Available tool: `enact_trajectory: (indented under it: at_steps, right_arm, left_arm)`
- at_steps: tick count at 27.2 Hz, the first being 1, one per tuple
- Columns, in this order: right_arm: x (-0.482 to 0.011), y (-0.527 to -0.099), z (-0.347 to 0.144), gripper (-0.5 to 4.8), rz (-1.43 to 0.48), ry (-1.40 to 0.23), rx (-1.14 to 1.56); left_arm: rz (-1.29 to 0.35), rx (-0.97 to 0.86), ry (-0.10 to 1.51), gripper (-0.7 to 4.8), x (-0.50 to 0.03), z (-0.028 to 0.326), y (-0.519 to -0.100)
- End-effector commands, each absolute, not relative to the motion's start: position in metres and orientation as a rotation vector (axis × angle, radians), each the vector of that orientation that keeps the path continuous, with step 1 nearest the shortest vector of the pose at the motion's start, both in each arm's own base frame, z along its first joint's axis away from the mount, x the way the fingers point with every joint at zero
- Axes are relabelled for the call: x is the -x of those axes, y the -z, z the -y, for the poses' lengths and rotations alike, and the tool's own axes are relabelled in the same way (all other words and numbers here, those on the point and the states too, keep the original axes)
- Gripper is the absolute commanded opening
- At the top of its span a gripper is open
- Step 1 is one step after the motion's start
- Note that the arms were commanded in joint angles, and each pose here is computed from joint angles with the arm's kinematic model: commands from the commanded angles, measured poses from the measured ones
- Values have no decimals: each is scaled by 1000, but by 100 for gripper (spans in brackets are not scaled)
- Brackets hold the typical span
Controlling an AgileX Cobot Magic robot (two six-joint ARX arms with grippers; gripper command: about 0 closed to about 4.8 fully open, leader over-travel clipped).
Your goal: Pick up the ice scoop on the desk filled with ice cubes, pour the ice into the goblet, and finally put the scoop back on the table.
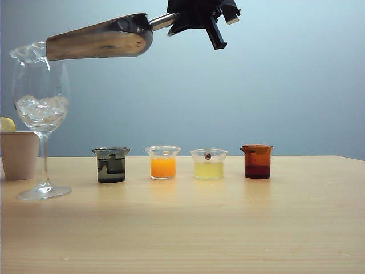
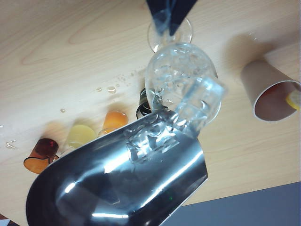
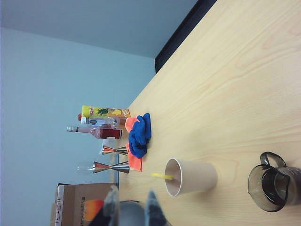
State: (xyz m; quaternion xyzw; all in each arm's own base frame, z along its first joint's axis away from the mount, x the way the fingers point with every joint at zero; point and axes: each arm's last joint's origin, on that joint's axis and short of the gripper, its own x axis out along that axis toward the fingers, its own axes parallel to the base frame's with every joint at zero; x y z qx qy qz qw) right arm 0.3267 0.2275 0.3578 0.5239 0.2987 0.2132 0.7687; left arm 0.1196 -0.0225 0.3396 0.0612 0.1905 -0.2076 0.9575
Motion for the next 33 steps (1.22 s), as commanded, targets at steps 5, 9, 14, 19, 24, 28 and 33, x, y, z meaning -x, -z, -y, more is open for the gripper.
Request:
enact_trajectory:
  at_steps: [5, 9, 14, 19, 24, 28, 33]
  right_arm:
    - [-325, -368, -227, -5, -604, -501, -1145]
    - [-325, -368, -227, -5, -603, -503, -1139]
    - [-325, -368, -227, -5, -603, -503, -1138]
    - [-325, -370, -227, -5, -598, -507, -1120]
    - [-325, -370, -227, -5, -597, -507, -1120]
    - [-325, -370, -227, -5, -597, -507, -1120]
    - [-325, -370, -227, -5, -597, -508, -1120]
  left_arm:
    - [-376, -122, 422, -5, -119, 23, -341]
    - [-376, -122, 422, -5, -119, 23, -341]
    - [-375, -122, 422, -5, -119, 23, -342]
    - [-375, -122, 422, -5, -119, 23, -342]
    - [-375, -122, 422, -5, -119, 23, -342]
    - [-375, -122, 422, -5, -119, 23, -342]
    - [-375, -122, 422, -5, -119, 23, -342]
